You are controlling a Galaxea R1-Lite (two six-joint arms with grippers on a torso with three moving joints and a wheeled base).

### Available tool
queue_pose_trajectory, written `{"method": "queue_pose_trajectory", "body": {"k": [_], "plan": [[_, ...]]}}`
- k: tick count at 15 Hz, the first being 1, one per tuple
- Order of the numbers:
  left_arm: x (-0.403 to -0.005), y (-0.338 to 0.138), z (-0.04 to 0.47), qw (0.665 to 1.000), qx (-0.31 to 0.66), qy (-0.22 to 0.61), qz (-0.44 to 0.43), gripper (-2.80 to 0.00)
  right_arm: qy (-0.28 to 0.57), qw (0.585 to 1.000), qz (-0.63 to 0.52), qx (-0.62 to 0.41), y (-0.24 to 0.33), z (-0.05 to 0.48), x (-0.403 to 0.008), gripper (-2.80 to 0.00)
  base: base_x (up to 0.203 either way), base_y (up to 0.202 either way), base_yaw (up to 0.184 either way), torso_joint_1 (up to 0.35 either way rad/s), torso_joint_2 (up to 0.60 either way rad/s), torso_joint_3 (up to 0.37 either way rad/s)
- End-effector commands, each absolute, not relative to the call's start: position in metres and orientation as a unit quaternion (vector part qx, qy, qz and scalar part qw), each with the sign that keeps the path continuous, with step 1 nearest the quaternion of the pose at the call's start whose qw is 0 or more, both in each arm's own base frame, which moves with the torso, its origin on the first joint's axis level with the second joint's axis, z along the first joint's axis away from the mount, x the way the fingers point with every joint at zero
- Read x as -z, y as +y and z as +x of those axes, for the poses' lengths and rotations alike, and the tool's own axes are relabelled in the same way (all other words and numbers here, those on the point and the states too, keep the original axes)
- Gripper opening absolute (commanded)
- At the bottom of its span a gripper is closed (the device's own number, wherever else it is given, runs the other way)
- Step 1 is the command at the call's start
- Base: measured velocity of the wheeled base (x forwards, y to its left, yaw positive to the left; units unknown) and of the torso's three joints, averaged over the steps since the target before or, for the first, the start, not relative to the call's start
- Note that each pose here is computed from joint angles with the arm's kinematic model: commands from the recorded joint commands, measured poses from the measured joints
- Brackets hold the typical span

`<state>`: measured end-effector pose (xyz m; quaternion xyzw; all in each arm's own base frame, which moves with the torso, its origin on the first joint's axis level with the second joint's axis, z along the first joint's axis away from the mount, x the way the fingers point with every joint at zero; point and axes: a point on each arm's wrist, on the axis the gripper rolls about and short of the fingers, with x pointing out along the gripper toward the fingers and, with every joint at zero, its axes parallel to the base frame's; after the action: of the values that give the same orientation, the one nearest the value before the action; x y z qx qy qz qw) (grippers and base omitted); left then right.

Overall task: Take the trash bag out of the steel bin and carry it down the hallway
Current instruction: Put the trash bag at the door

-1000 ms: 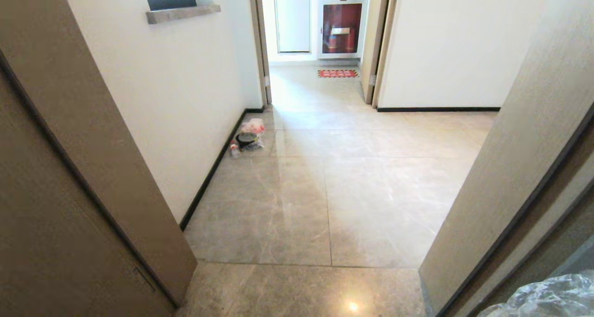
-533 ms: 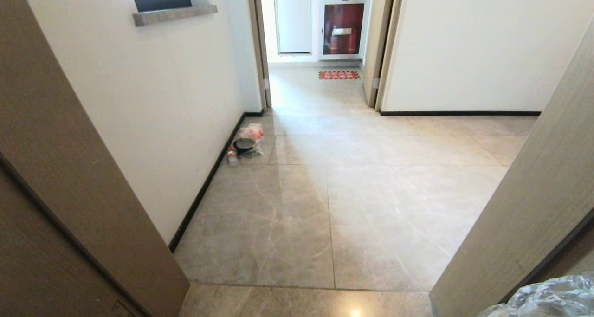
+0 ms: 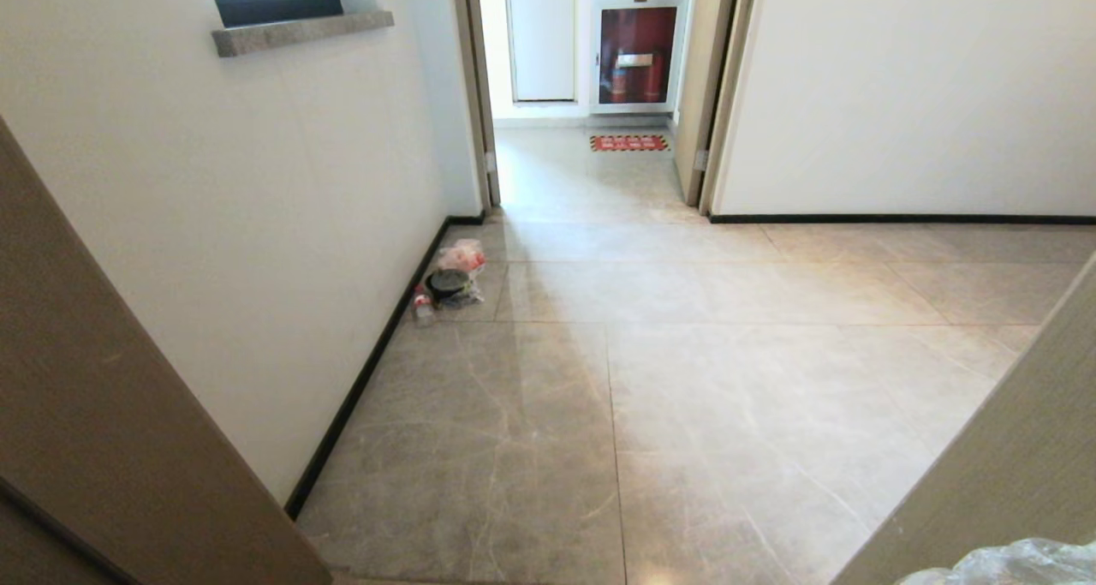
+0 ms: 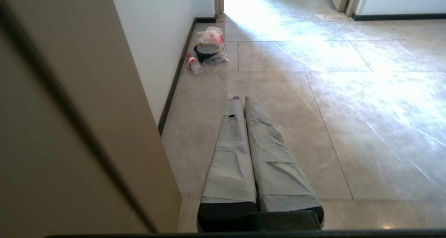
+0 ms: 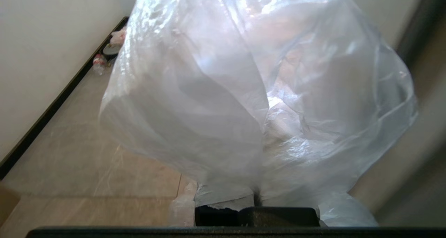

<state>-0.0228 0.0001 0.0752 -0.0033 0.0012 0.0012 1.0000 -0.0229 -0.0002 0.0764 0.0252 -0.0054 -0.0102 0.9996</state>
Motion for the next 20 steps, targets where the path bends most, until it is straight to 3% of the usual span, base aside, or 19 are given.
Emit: {"method": "queue_pose_trajectory", "body": {"k": [1, 20], "plan": [[-0.0752, 0.0001, -0.0228, 1.0, -0.002, 0.001, -0.004, -2.8, -0.004, 1.0, 0.025, 0.011, -0.0002, -0.0226, -0.0756, -2.8, 0.193, 0.0, -0.001, 0.002, 0.01, 0.002], [-0.0753, 0.0001, -0.0228, 1.0, -0.002, 0.001, -0.004, -2.8, -0.004, 1.0, 0.025, 0.011, -0.0002, -0.0226, -0.0757, -2.8, 0.191, 0.0, 0.001, 0.001, 0.0, 0.002]]}}
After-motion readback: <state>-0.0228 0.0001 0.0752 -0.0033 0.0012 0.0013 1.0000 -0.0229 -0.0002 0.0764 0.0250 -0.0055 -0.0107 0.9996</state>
